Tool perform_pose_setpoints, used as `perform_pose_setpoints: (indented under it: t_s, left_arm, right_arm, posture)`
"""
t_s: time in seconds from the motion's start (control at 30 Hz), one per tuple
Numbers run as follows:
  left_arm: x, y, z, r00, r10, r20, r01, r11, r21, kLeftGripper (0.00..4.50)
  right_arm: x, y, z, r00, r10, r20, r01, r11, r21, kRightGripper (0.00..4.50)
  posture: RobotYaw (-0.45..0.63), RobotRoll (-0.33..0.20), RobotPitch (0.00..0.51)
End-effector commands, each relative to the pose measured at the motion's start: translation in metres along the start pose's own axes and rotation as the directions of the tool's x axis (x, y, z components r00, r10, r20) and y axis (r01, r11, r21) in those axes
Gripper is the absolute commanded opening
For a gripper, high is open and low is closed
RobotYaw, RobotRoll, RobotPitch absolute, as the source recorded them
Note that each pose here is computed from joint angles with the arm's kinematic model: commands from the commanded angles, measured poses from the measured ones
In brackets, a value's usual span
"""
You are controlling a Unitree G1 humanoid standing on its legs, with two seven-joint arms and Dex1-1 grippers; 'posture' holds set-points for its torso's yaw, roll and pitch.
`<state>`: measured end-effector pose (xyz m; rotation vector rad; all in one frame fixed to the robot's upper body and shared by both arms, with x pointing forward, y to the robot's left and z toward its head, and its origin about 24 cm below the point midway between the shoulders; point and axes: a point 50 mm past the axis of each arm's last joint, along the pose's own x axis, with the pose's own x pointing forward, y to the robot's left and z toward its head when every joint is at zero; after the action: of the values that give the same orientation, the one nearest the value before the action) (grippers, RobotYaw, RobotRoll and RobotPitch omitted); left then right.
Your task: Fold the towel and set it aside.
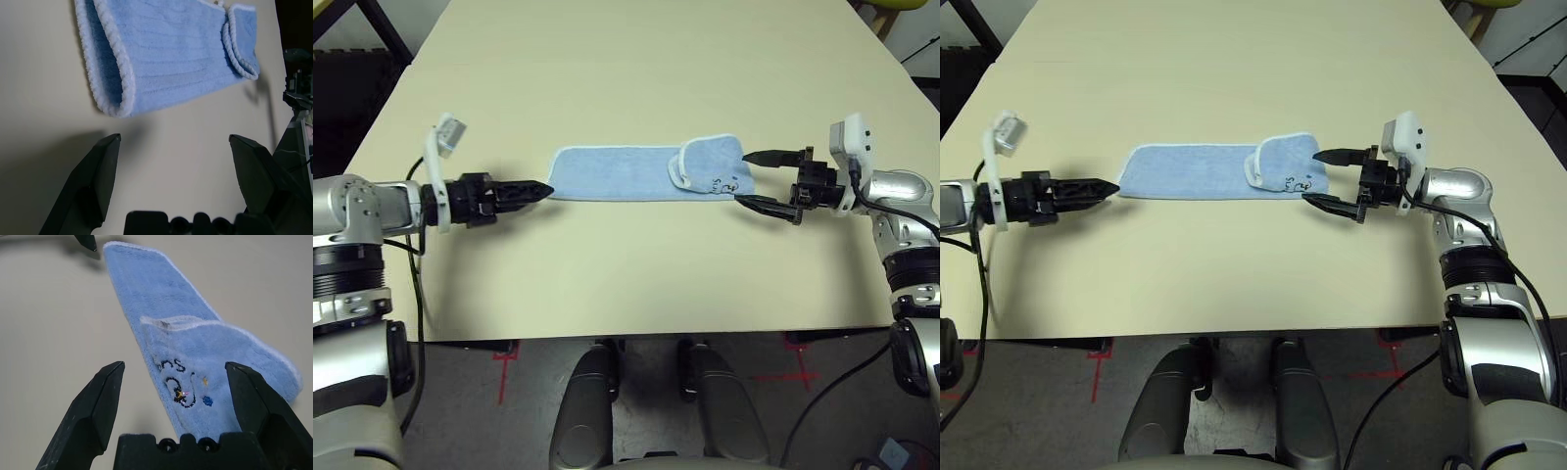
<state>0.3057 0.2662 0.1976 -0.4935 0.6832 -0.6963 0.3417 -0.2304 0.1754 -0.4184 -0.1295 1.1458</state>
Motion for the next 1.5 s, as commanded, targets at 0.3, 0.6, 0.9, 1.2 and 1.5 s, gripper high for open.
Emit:
perform_pose_setpoints:
  t_s: [0.3, 0.6, 0.9, 1.2, 1.5]
  left_arm:
    - [0.009, 0.016, 0.001, 0.997, 0.062, 0.038, -0.057, 0.991, -0.118, 4.5]
    - [0.018, 0.019, 0.006, 0.993, 0.068, 0.1, -0.053, 0.987, -0.15, 4.5]
    - [0.022, 0.016, 0.004, 0.996, 0.039, 0.077, -0.027, 0.986, -0.163, 3.62]
    - [0.03, 0.016, 0.004, 0.995, 0.03, 0.091, -0.012, 0.981, -0.193, 0.5]
    - [0.027, 0.018, 0.012, 0.989, 0.041, 0.143, -0.009, 0.976, -0.216, 0.04]
  right_arm:
    - [0.005, 0.0, 0.006, 1.0, 0.025, -0.002, -0.025, 0.999, -0.033, 4.45]
    - [0.005, -0.001, 0.006, 1.0, 0.024, -0.011, -0.024, 0.999, -0.039, 4.45]
    - [0.002, -0.003, 0.008, 1.0, 0.012, -0.019, -0.013, 0.999, -0.052, 4.5]
    - [0.001, -0.003, 0.007, 1.0, 0.007, -0.026, -0.008, 0.998, -0.058, 4.5]
    - [0.001, -0.002, 0.005, 0.999, 0.008, -0.032, -0.01, 0.998, -0.057, 4.5]
  posture:
    - [0.01, 0.0, 0.232]
    - [0.01, 0.0, 0.231]
    - [0.0, 0.0, 0.222]
    - [-0.01, 0.0, 0.216]
    - [0.0, 0.0, 0.217]
